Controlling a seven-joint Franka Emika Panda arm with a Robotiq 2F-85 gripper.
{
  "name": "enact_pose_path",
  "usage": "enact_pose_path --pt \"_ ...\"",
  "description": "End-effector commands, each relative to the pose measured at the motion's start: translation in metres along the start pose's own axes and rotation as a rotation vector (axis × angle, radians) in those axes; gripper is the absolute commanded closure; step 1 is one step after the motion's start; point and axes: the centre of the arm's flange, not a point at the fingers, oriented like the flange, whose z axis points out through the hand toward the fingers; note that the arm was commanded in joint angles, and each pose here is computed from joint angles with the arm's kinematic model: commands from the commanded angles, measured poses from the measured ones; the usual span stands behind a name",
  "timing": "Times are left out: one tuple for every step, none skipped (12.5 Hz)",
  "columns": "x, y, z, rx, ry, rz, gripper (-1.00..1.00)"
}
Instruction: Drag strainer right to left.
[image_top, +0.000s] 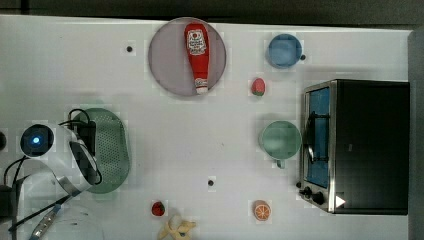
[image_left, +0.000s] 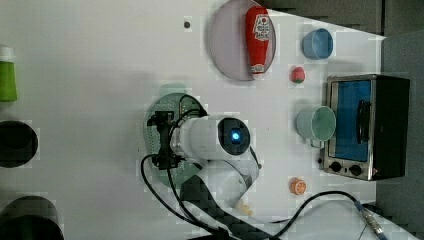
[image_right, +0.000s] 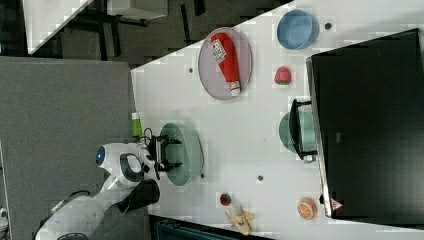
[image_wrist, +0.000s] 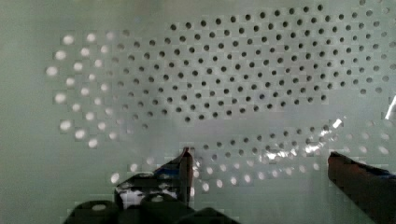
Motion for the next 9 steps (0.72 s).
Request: enact_pose_path --pt "-0.015 -0.007 -0.024 0.049 -0.040 0.069 -1.00" --pt "-0.015 -0.007 -0.032 0.053 -0.036 0.042 -1.00" --pt "-0.015 -0.008 -0.045 0.046 -0.028 0.012 -1.00" --pt "-0.013 -0.009 -0.064 0.036 -0.016 -0.018 -1.00" --pt "-0.008 -0.008 -0.086 0.005 0.011 -0.035 -1.00" --pt "-0.001 -0.011 -0.117 -0.002 0.025 -0.060 -1.00" --pt "0.009 -0.011 -0.149 -0.015 0.040 -0.089 -1.00" --pt "0.021 -0.011 -0.185 -0.022 0.049 -0.144 -1.00" --pt "0.038 -0.010 -0.222 -0.026 0.053 -0.203 -1.00"
